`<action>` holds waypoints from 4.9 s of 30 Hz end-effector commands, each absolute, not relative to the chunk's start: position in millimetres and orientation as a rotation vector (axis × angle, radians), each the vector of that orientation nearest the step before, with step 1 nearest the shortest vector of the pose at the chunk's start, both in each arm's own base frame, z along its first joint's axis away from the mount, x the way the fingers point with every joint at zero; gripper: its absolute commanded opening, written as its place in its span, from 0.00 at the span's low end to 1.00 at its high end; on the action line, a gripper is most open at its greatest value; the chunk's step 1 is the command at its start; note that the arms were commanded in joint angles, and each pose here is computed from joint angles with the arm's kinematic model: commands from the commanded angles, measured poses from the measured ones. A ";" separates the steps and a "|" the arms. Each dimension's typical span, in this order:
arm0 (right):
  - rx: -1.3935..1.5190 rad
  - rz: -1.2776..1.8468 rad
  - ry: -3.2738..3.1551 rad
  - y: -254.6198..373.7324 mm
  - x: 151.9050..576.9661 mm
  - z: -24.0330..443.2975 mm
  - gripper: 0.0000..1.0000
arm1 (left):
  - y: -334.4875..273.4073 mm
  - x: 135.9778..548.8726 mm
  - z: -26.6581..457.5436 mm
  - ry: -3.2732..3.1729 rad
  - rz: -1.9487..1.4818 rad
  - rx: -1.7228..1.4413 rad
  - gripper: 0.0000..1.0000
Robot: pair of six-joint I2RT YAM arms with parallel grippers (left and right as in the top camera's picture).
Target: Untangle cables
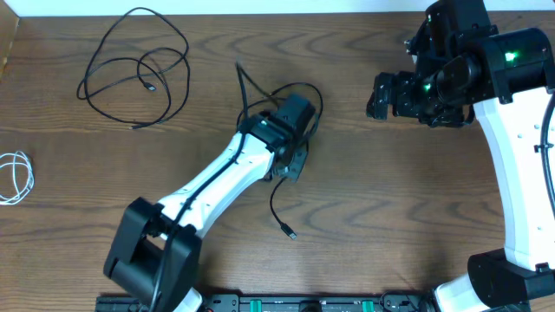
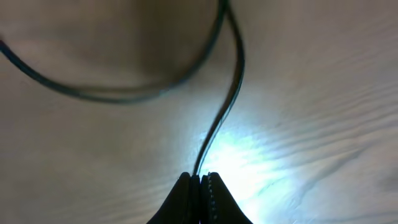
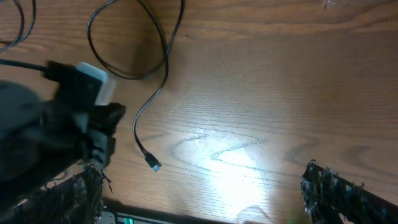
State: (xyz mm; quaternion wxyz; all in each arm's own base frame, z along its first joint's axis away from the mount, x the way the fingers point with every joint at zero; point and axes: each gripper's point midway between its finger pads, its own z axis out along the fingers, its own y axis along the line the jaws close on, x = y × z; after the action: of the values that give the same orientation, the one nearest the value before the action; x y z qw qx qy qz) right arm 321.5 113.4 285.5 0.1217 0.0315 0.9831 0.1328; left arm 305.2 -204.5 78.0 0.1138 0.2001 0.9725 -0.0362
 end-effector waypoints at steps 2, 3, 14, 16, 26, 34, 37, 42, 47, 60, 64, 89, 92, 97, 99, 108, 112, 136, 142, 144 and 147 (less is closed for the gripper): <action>0.069 0.384 2.859 113.7 319.5 289.1 0.99 | -199.3 315.7 93.2 2.803 -0.066 0.571 0.17; 0.069 0.384 2.859 113.7 319.5 289.1 0.99 | -197.9 313.5 90.5 2.824 -0.067 0.526 0.28; 0.069 0.384 2.859 113.7 319.5 289.1 0.99 | -205.0 302.8 67.5 2.899 -0.238 0.353 0.50; 0.069 0.384 2.859 113.7 319.5 289.1 0.99 | -220.6 300.8 66.5 2.897 -0.371 0.369 0.50; 0.069 0.384 2.859 113.7 319.5 289.1 0.99 | -219.6 324.7 31.2 2.846 -0.187 0.374 0.50; 0.069 0.384 2.859 113.7 319.5 289.1 0.99 | -221.1 319.8 -0.1 2.914 -0.179 0.387 0.43; 0.069 0.383 2.859 113.7 319.5 288.9 0.99 | -222.7 312.9 -10.0 2.955 -0.199 0.397 0.41; 0.069 0.384 2.859 113.7 319.4 289.0 0.99 | -221.1 310.9 -14.7 2.967 -0.186 0.414 0.40; 0.069 0.384 2.859 113.7 319.5 289.1 0.99 | -217.9 306.2 -22.5 2.986 -0.162 0.480 0.25; 0.069 0.384 2.859 113.7 319.5 289.1 0.99 | -214.7 301.1 -8.3 3.003 -0.143 0.539 0.07; 0.069 0.384 2.859 113.7 319.5 289.1 0.99 | -217.7 304.6 21.6 2.966 -0.171 0.535 0.08; 0.069 0.384 2.859 113.7 319.5 289.1 0.99 | -193.9 279.1 102.2 2.933 -0.255 0.424 0.64; 0.069 0.384 2.859 113.7 319.5 289.0 0.99 | -184.5 264.1 98.4 3.042 -0.229 0.152 0.64; 0.069 0.384 2.859 113.7 319.4 288.9 0.99 | -168.8 236.5 78.2 3.158 -0.143 -0.129 0.62; 0.069 0.384 2.859 113.7 319.5 289.0 0.99 | -165.2 231.1 73.0 3.175 -0.125 -0.153 0.62; 0.069 0.384 2.859 113.7 319.5 289.1 0.99 | -158.9 203.0 93.9 3.190 -0.122 -0.101 0.62; 0.069 0.384 2.859 113.7 319.5 289.1 0.99 | -159.7 193.0 103.1 3.130 -0.176 -0.086 0.63; 0.069 0.384 2.859 113.7 319.5 289.0 0.99 | -172.7 192.2 -8.6 3.103 0.034 -0.606 0.59; 0.069 0.384 2.859 113.7 319.5 289.0 0.99 | -176.9 196.8 -19.3 3.101 0.028 -0.606 0.42; 0.069 0.384 2.859 113.7 319.5 289.1 0.99 | -176.9 197.8 -19.5 3.096 0.028 -0.605 0.36; 0.069 0.384 2.859 113.7 319.4 289.0 0.99 | -173.8 200.3 -19.5 3.078 0.051 -0.601 0.26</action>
State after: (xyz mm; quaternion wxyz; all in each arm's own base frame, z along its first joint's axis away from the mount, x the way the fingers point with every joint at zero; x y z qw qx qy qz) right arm 321.5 113.4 285.5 0.1217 0.0315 0.9831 0.1328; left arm 200.9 -187.0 -5.8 -0.0032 -0.1857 0.9824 -0.0210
